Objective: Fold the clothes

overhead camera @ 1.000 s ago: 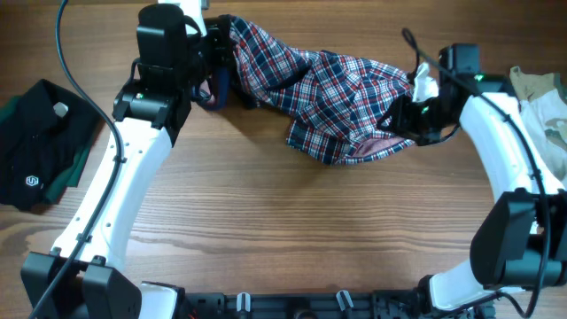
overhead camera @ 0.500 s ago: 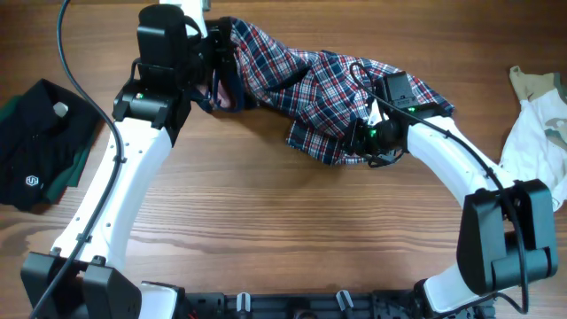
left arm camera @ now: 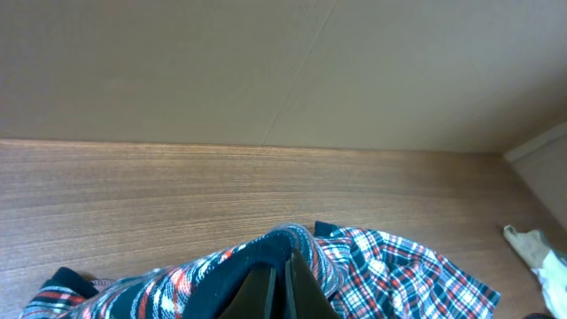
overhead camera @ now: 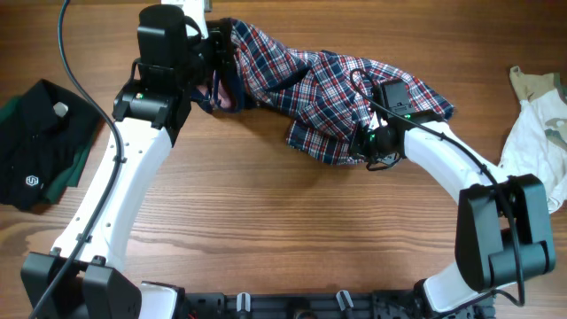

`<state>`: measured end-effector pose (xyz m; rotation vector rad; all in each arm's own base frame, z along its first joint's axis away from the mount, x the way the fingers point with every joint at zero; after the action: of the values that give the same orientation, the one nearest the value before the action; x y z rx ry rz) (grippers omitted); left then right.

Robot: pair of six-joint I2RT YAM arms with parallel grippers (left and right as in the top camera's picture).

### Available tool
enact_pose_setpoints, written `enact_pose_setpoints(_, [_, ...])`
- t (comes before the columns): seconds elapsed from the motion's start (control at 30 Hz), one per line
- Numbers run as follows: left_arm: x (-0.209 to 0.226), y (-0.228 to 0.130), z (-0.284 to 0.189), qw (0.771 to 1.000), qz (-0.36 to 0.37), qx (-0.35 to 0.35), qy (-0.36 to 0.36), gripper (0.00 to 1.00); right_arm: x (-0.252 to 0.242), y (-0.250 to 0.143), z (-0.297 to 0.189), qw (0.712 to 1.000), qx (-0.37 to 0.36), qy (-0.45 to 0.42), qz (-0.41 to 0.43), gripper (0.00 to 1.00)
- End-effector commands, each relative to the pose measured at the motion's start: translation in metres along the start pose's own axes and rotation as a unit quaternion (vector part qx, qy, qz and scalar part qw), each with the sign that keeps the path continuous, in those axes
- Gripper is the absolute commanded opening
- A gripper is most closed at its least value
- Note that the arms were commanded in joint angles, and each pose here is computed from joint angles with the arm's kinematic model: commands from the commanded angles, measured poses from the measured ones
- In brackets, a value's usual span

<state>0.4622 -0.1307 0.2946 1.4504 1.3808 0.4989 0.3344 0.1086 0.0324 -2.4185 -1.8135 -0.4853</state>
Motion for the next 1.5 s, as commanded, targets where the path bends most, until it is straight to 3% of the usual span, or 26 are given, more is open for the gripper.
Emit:
enact_pose_setpoints(0.0, [0.002,0.017,-0.009,0.999,0.023,-0.022,0.004,0.04,0.011,0.051,-0.075,0.994,-0.102,0.003,-0.043,0.04])
enact_pose_setpoints(0.1, [0.025,0.018,-0.013,0.999,0.012,-0.018,0.027,0.04,-0.007,0.090,-0.142,0.983,-0.180,0.000,-0.033,0.04])
enact_pose_setpoints(0.17, [0.035,0.020,-0.015,0.999,0.007,-0.019,0.038,0.04,-0.019,0.104,-0.160,0.978,-0.203,-0.006,-0.041,0.04])
enact_pose_setpoints(0.43, [0.073,0.028,-0.025,0.997,-0.011,-0.028,0.075,0.04,-0.061,0.137,-0.184,0.963,-0.259,-0.037,-0.061,0.04])
enact_pose_setpoints(0.57, [0.075,0.019,-0.025,0.997,-0.016,-0.009,0.079,0.04,-0.062,0.143,-0.163,0.967,-0.240,-0.033,-0.076,0.04])
enact_pose_setpoints(0.83, [0.071,0.011,-0.025,0.998,-0.021,0.010,0.065,0.04,-0.069,0.196,-0.063,0.962,-0.238,-0.012,-0.134,0.04])
enact_pose_setpoints(0.9, [0.071,0.011,-0.025,0.998,-0.021,0.010,0.065,0.04,-0.067,0.205,-0.064,0.954,-0.258,-0.011,-0.153,0.28])
enact_pose_setpoints(0.93, [0.071,0.011,-0.025,0.998,-0.021,0.010,0.065,0.04,-0.064,0.212,-0.071,0.947,-0.276,-0.012,-0.166,0.60])
enact_pose_setpoints(0.97, [0.071,0.011,-0.025,0.998,-0.021,0.010,0.065,0.04,-0.061,0.215,-0.079,0.943,-0.286,-0.012,-0.169,0.68])
enact_pose_setpoints(1.07, [0.071,0.009,-0.025,0.998,-0.022,0.013,0.065,0.04,-0.054,0.202,-0.109,0.944,-0.283,-0.010,-0.167,0.90])
enact_pose_setpoints(1.1, [0.071,0.009,-0.025,0.998,-0.023,0.013,0.065,0.04,-0.055,0.191,-0.115,0.950,-0.269,-0.009,-0.156,0.91])
enact_pose_setpoints(1.23, [0.071,0.008,-0.025,0.997,-0.023,0.015,0.066,0.04,-0.069,0.112,-0.112,0.992,-0.122,-0.010,-0.022,0.85])
enact_pose_setpoints(1.3, [0.072,0.007,-0.025,0.997,-0.024,0.016,0.066,0.04,-0.074,0.081,-0.098,0.998,-0.059,-0.020,0.008,0.82])
enact_pose_setpoints(1.47, [0.073,0.003,-0.024,0.997,-0.032,0.024,0.068,0.09,-0.070,0.048,-0.053,0.999,-0.029,-0.019,0.010,0.75])
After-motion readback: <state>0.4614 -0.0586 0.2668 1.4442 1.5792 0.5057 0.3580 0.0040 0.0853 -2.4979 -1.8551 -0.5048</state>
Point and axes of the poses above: each gripper's point midway between its finger pads, its own z axis out along the fingers, its own x axis along the line the jaws close on, y = z × x, the point moved 1 cm from there along -z, back along the fingers
